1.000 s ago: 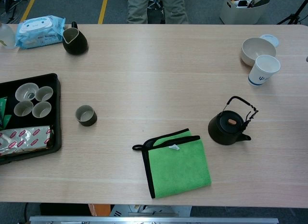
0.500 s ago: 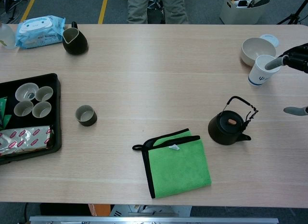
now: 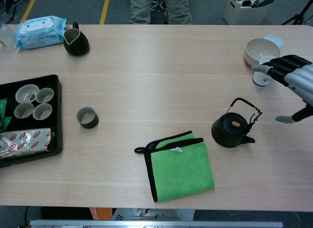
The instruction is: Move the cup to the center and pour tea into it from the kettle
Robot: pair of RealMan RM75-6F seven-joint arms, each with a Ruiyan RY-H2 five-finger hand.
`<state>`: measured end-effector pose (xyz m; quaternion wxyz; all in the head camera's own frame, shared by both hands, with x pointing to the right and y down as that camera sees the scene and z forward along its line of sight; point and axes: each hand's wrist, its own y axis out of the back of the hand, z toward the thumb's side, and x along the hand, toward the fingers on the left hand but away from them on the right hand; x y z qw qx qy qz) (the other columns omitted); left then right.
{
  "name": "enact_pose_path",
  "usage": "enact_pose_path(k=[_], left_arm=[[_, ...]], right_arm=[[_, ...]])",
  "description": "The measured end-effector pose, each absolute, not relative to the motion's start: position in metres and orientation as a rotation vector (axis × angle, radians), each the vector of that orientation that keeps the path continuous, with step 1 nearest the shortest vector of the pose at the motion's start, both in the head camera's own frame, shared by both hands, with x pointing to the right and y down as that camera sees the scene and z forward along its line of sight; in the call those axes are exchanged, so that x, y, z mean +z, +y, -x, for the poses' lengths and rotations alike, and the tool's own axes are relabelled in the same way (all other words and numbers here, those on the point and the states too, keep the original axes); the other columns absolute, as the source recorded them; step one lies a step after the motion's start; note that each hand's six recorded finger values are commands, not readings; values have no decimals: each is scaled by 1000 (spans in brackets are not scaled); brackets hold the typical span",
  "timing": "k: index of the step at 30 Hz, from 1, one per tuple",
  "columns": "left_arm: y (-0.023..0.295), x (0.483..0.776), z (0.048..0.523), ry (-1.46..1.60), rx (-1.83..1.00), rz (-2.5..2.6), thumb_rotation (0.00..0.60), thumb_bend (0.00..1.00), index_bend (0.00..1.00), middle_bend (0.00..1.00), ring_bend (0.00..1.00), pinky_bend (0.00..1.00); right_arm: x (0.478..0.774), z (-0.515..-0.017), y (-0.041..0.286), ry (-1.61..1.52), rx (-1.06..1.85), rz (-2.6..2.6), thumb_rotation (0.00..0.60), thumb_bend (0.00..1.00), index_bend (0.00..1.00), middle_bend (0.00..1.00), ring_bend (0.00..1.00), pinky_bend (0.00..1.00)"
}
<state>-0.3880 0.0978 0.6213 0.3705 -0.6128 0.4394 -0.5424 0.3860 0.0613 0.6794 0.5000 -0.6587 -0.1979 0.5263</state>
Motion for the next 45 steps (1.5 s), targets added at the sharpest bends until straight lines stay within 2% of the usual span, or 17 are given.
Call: enact_pose_path(k=[20, 31, 45], left_arm=[[102, 621, 390, 1135, -1396, 1598, 600, 282, 52, 34, 19, 16], [103, 620, 394, 1140, -1396, 1600, 600, 282, 52, 34, 20, 16], [104, 619, 400, 1146, -1400, 1592, 600, 282, 52, 34, 20, 15]], right_arm=[[719, -363, 74, -328, 1267, 1571, 600, 0, 0, 63, 0, 7], [729, -337, 75, -322, 1235, 1555, 600, 0, 0, 57, 0, 0], [734, -326, 58, -372, 1279, 1517, 600, 0, 0, 57, 0, 0]])
